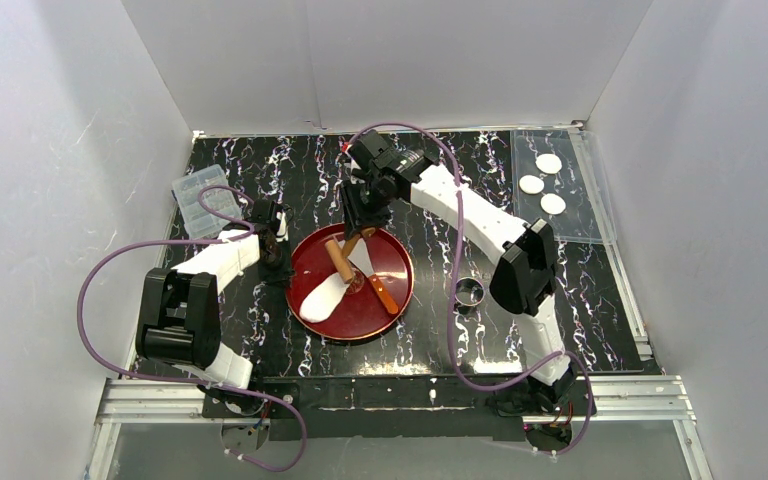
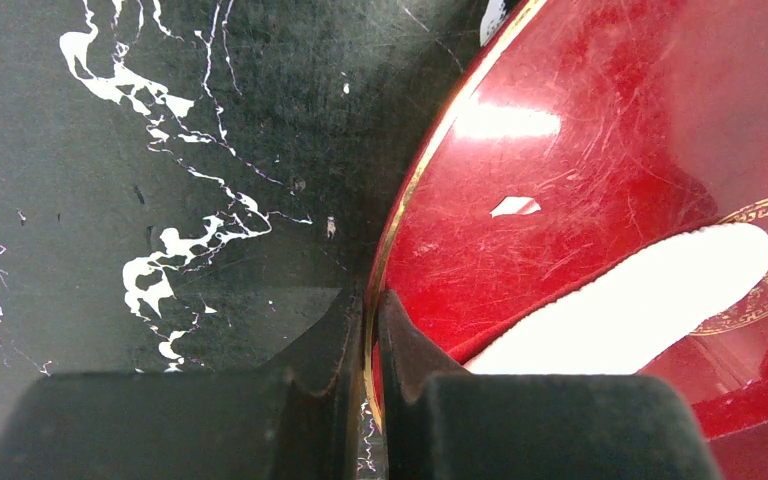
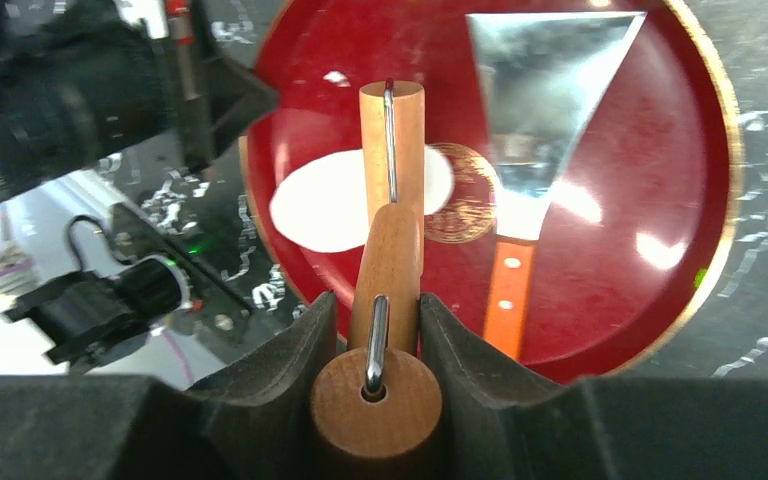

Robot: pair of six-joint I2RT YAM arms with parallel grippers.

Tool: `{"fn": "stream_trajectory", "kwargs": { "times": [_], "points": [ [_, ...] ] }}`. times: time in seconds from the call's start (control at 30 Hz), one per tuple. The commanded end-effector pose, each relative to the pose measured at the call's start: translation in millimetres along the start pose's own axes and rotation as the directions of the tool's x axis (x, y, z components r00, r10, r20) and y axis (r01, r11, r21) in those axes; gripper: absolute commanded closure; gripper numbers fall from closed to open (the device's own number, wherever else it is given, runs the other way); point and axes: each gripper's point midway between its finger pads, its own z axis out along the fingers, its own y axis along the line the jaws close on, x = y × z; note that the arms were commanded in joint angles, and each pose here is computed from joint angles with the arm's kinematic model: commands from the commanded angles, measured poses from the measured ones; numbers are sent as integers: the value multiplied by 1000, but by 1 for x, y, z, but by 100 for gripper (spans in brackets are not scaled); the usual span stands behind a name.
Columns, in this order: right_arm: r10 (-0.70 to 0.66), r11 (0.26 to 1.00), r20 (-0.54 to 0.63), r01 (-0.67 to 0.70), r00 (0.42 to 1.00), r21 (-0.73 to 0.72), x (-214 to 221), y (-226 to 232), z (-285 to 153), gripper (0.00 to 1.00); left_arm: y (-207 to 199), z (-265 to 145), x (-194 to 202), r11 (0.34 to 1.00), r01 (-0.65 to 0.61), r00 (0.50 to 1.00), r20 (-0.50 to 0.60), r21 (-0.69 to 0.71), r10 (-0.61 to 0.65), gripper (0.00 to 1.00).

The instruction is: Roll out the dumpling wrappers from the dough

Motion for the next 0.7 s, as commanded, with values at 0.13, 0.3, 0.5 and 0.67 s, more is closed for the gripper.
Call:
{"fn": "stream_trajectory", "kwargs": {
  "times": [0.13,0.3,0.5,0.67],
  "points": [
    [95,983,-82,-106,992,-152,18,41,22,99,7,-6,-6,999,-6,999,33,-39,7,100],
    [115,993,-138,-111,984,39,41,-5,58,99,8,-7,-6,999,-6,999,35,-40,7,100],
    [58,929,-262,45,963,369,81,-83,60,99,7,-5,-5,999,-6,1000,28,-38,7,100],
    [32,867,-274,109,961,486,92,-119,44,99,6,-4,-5,999,-4,1000,21,-35,5,100]
  ]
}}
